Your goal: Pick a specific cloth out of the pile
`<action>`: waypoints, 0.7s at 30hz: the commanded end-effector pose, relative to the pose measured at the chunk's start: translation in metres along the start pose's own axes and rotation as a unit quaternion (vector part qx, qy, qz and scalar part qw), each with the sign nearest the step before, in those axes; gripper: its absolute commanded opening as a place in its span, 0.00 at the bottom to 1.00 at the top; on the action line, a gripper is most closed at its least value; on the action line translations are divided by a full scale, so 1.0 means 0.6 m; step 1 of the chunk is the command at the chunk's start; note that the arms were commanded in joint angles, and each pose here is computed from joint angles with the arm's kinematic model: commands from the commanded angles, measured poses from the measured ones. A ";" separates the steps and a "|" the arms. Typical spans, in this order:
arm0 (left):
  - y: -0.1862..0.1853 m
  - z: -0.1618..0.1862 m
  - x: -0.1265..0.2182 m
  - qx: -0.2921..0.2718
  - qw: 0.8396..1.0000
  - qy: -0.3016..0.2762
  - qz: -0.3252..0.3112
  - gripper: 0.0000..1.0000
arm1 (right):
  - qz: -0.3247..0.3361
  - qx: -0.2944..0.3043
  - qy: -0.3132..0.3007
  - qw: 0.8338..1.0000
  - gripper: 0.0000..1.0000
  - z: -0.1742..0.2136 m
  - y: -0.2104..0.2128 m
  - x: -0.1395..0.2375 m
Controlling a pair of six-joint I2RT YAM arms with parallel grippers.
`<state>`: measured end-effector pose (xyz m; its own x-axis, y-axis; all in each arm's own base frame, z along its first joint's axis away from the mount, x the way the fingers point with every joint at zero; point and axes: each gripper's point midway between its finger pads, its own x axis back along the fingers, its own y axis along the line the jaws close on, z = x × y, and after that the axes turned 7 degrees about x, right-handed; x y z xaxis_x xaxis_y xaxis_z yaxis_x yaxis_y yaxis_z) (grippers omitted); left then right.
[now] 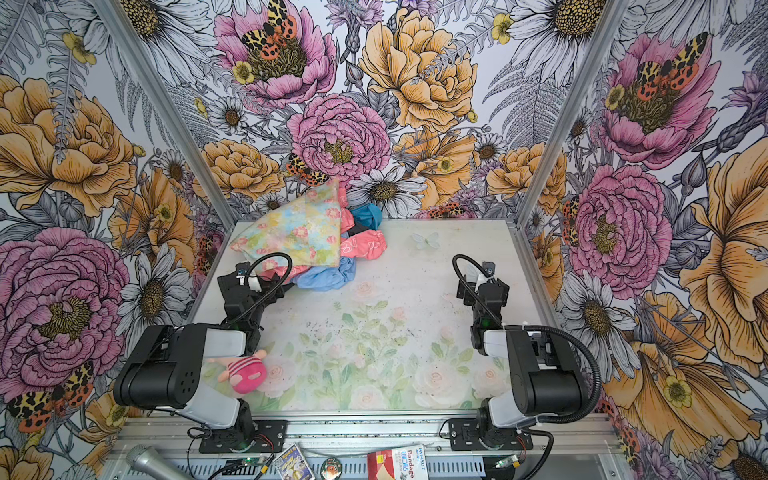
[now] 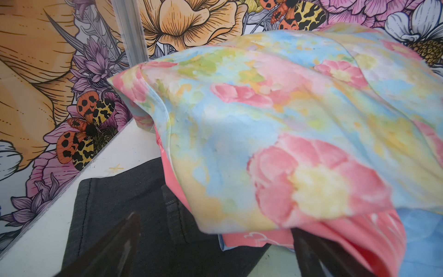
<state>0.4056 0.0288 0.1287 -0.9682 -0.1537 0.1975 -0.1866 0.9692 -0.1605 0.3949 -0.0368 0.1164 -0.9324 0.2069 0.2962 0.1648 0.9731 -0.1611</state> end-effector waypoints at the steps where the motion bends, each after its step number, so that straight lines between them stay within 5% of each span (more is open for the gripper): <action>1: 0.007 -0.017 0.008 0.016 1.000 -0.007 0.003 0.99 | 0.023 -0.012 -0.010 1.000 0.99 -0.023 -0.013 0.005; 12: 0.004 -0.051 0.031 0.038 0.999 0.024 -0.005 0.99 | 0.041 -0.009 0.000 0.999 0.99 -0.046 -0.023 0.029; 21: -0.008 -0.105 0.045 0.062 0.997 0.040 -0.007 0.99 | 0.043 -0.034 -0.015 0.998 0.99 -0.136 -0.027 0.053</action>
<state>0.3915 0.0353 0.1916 -0.9586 -0.1651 0.2320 -0.2225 0.9427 -0.2485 0.3884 -0.0388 0.1859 -0.9262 0.2788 0.2537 0.2464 0.9571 -0.1522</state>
